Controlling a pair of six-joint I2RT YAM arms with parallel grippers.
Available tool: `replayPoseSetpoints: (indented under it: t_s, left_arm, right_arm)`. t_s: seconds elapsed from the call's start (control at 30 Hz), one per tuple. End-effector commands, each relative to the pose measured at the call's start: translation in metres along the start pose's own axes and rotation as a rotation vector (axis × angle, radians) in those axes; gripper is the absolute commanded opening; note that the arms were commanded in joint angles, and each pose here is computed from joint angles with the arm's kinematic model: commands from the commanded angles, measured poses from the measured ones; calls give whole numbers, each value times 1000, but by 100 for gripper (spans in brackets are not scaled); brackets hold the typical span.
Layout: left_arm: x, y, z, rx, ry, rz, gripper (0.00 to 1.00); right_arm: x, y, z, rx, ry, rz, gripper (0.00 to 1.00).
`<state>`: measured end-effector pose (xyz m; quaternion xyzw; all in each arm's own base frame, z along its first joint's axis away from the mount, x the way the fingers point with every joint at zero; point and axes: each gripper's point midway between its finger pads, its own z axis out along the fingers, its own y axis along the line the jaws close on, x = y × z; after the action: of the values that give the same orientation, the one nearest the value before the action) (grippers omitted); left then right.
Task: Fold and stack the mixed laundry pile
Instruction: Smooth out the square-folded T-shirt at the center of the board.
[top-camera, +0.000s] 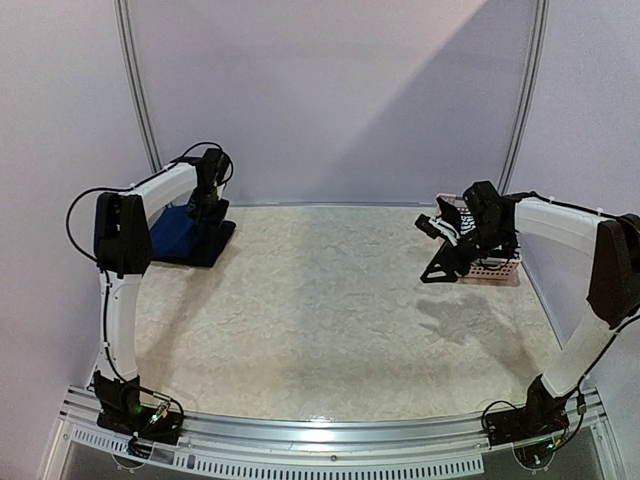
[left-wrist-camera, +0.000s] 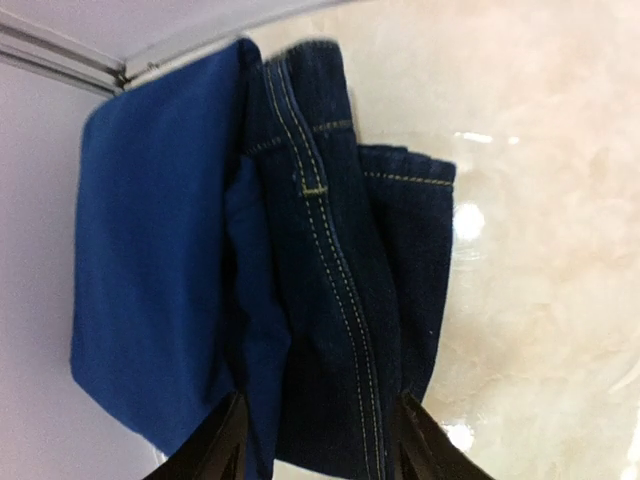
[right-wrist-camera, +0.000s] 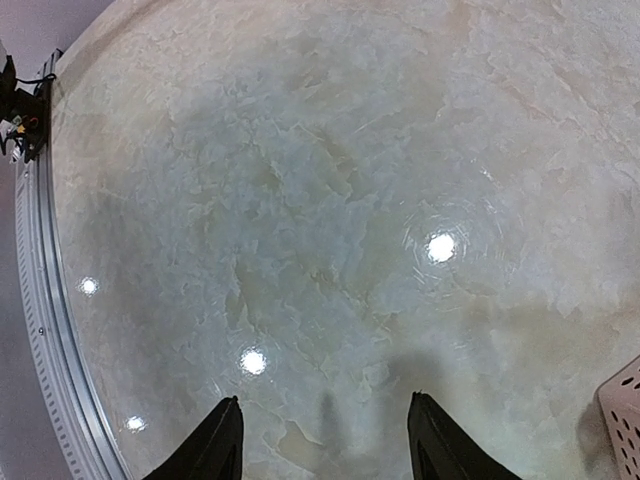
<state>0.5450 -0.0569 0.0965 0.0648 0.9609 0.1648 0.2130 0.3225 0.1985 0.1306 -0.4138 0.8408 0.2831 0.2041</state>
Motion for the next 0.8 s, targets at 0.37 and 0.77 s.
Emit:
replayPoseSetpoints:
  t_s: [0.37,0.77]
  left_arm:
    - [5,36,14,-147,54,0,56]
    - [32,32,63,-138,149,24,54]
  right_arm:
    - [3,3,5,-40,26,7,57]
    - [5,3,7,-48,33,9,57]
